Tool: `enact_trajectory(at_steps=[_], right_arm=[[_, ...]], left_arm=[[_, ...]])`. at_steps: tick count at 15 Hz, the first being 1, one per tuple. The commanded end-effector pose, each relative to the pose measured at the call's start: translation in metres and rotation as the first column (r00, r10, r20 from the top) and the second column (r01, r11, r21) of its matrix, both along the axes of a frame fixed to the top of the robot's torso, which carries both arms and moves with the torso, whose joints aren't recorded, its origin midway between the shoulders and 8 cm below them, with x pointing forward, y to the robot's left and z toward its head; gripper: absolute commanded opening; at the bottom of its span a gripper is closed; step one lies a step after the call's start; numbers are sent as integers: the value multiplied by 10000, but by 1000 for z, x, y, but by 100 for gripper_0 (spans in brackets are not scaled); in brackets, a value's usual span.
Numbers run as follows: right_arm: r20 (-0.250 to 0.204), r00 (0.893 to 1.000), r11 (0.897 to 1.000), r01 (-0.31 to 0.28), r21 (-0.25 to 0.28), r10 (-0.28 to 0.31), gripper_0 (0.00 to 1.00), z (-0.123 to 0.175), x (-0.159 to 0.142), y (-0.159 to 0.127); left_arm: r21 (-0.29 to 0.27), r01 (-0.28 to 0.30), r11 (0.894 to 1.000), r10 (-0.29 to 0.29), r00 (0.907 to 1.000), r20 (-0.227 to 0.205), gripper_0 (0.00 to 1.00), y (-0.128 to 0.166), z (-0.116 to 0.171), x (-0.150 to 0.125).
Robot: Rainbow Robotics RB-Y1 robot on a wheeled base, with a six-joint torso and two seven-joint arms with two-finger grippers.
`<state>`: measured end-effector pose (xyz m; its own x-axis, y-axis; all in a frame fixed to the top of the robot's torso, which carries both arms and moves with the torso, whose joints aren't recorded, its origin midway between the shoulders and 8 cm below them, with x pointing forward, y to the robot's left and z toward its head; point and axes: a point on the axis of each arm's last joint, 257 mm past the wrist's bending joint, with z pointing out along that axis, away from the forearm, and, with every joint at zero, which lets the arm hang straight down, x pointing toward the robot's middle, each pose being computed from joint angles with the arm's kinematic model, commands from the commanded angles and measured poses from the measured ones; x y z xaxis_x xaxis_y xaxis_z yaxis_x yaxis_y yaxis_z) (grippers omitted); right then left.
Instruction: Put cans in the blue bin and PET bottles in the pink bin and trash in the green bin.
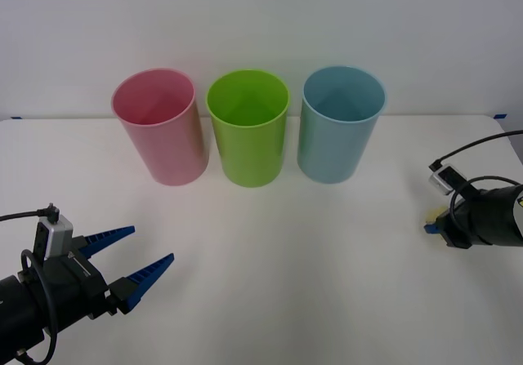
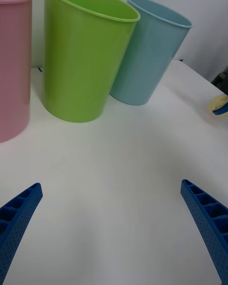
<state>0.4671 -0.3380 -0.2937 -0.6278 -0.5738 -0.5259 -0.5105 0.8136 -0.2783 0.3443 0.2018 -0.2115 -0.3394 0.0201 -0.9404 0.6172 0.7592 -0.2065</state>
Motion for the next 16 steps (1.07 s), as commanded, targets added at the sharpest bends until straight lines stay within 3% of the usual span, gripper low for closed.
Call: enact_trajectory(at_steps=[1, 2, 5, 7, 8, 11, 13, 16], right_arm=[[556, 9978, 9994, -352, -75, 355, 0, 23, -29, 12], [694, 9965, 9989, -454, -67, 457, 0, 28, -38, 17], [1096, 9892, 9925, -1042, 638, 968, 0, 50, -79, 46], [1550, 9792, 9800, -1513, 1295, 1307, 0, 75, -93, 70], [1751, 9752, 9643, -1700, 2029, 1351, 0, 86, -98, 84], [2480, 9555, 9234, -2337, 3046, 1600, 0, 124, -103, 108], [3153, 9335, 8873, -2849, 3628, 1708, 0, 158, -106, 124], [4138, 8918, 8189, -3713, 4377, 1832, 0, 209, -105, 146]], left_arm=[[0, 0, 10000, 0, 10000, 0, 100, 0, 0, 0], [0, 0, 10000, 0, 10000, 0, 100, 0, 0, 0], [0, 0, 10000, 0, 10000, 0, 100, 0, 0, 0], [0, 0, 10000, 0, 10000, 0, 100, 0, 0, 0], [0, 0, 10000, 0, 10000, 0, 100, 0, 0, 0], [0, 0, 10000, 0, 10000, 0, 100, 0, 0, 0], [0, 0, 10000, 0, 10000, 0, 100, 0, 0, 0], [0, 0, 10000, 0, 10000, 0, 100, 0, 0, 0]])
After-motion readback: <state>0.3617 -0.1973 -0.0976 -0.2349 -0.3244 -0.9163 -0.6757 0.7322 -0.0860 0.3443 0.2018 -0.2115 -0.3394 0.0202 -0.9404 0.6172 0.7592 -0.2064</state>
